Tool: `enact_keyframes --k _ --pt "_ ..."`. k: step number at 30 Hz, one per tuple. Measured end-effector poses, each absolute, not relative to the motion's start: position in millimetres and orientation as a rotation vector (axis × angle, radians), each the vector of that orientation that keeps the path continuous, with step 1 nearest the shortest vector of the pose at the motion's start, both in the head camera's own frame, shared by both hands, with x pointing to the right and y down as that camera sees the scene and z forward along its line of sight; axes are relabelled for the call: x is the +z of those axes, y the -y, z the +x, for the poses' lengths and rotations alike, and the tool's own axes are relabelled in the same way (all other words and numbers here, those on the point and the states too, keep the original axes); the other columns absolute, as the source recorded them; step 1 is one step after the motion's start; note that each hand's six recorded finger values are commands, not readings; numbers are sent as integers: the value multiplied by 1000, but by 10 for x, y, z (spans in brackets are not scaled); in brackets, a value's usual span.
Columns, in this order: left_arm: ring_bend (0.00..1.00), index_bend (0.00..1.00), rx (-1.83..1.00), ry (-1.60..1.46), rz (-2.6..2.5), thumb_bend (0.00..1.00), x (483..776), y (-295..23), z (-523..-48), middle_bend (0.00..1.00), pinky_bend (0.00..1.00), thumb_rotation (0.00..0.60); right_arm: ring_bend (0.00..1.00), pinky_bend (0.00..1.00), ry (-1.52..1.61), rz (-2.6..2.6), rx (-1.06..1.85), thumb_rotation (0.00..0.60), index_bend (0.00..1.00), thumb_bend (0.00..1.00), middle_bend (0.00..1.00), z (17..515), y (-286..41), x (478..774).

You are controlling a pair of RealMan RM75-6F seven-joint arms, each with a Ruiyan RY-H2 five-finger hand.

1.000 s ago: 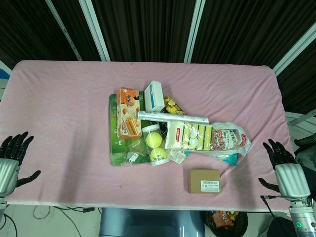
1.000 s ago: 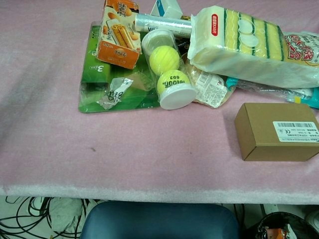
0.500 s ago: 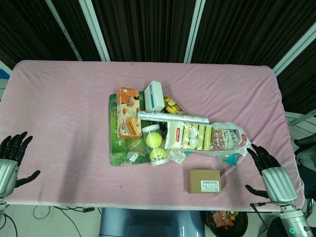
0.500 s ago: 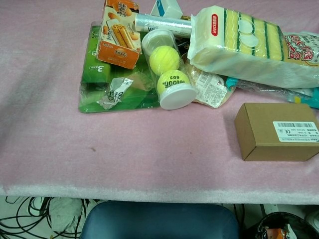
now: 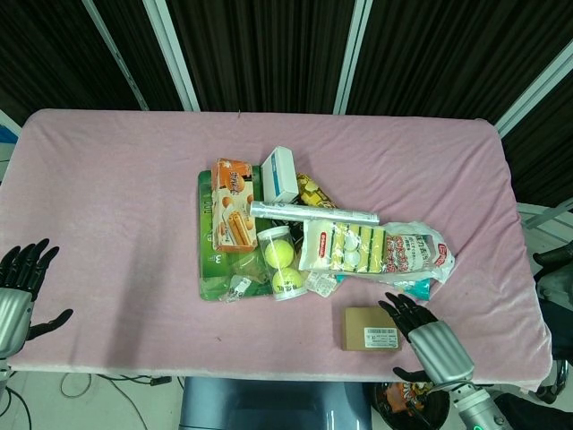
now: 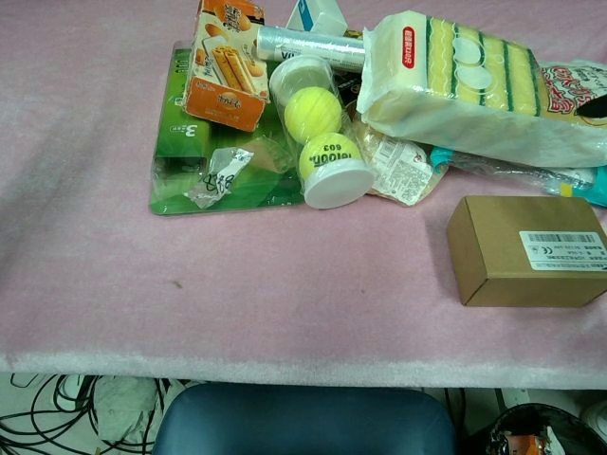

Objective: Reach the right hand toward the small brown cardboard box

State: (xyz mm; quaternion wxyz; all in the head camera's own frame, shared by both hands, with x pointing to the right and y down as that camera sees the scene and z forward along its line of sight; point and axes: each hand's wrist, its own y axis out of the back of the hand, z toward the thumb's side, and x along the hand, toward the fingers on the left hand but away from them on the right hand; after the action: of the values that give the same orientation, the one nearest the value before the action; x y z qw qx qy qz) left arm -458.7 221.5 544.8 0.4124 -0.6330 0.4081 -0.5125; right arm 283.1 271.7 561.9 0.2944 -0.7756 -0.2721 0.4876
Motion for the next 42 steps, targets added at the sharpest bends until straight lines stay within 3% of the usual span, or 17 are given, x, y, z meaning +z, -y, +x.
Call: enact_keyframes --k 25,29,31,33,35,37,42 --pt "0 0 -1300 -1029 -1611 0 5488 -2200 -4584 0 0 600 0 202 541 -2043 1280 600 0 46 0 2441 -2668 6232" --pt "0 0 -1300 -1031 -1615 0 5488 -2201 -4588 0 0 600 9 202 505 -2044 1314 600 15 103 32 2446 -2693 6346" --pt "0 0 -1300 -1031 -1617 0 5489 -2200 -4589 0 0 600 107 240 492 -2044 1327 600 168 210 171 2445 -2702 6392" --pt "0 0 -1300 -1032 -1618 0 5490 -2199 -4590 0 0 600 328 399 487 -2049 1332 600 471 337 412 2429 -2706 6429" --pt "0 0 -1299 -1032 -1619 0 5489 -2199 -4591 0 0 600 486 541 499 -2057 1324 600 641 389 557 2412 -2700 6430" --pt "0 0 -1299 -1032 -1619 0 5487 -2199 -4591 0 0 600 542 591 516 -2066 1309 600 687 400 600 2396 -2691 6415" --pt "0 0 -1298 -1032 -1619 0 5485 -2201 -4591 0 0 600 550 599 589 -2079 1242 600 695 402 606 2374 -2633 6281"
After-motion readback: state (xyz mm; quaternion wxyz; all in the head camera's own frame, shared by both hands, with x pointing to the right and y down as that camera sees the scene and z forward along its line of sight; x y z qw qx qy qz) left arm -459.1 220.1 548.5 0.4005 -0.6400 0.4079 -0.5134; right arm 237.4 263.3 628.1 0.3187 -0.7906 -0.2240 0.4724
